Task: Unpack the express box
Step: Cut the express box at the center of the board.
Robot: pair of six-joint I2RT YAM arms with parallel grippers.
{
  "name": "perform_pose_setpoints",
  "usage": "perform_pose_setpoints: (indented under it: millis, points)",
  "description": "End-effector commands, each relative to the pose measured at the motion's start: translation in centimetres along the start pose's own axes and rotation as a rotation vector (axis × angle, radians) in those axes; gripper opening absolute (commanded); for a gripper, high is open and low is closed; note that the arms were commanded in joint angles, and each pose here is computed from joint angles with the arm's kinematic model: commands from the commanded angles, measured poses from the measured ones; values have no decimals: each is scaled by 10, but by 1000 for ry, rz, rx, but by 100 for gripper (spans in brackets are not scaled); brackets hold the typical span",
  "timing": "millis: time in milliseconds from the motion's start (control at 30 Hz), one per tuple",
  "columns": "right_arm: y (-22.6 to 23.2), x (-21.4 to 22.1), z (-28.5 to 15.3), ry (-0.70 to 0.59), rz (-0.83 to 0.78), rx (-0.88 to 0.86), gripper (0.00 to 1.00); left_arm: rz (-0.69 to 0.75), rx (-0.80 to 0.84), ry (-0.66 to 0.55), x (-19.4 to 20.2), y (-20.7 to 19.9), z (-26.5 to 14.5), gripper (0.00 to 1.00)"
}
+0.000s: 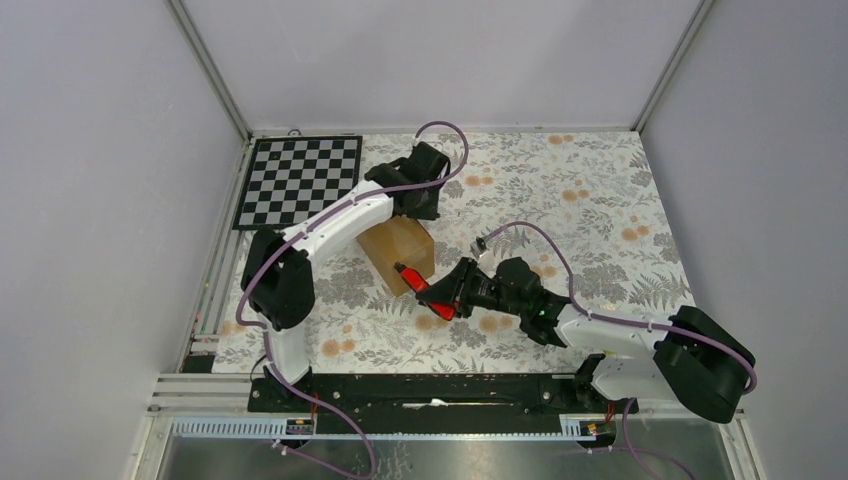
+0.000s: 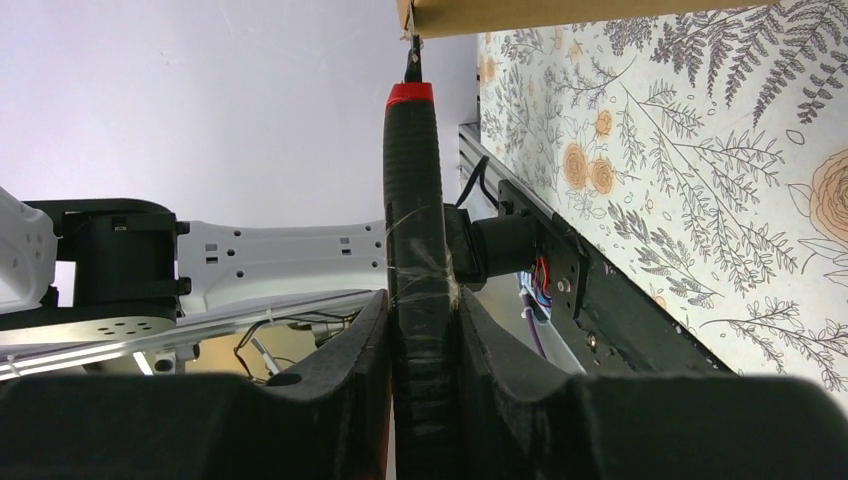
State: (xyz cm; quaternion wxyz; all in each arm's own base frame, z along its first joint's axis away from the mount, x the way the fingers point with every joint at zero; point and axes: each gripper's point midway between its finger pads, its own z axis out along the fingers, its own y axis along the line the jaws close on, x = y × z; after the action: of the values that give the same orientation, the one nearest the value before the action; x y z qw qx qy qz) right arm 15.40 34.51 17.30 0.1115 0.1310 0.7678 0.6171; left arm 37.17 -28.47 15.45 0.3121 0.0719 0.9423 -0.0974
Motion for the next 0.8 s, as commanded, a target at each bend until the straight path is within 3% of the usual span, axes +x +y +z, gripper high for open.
perform_pose_setpoints:
  millis: [0,233,767]
  points:
    - [-31,-18,-2,-100,33,132,0,11,-48,-7,6,12,-5,17]
    - [-29,-18,-5,-105,25,131,0,91,-66,44,26,20,-4,0]
    - [-37,-18,-15,-122,23,161,0,249,140,142,82,4,-25,0]
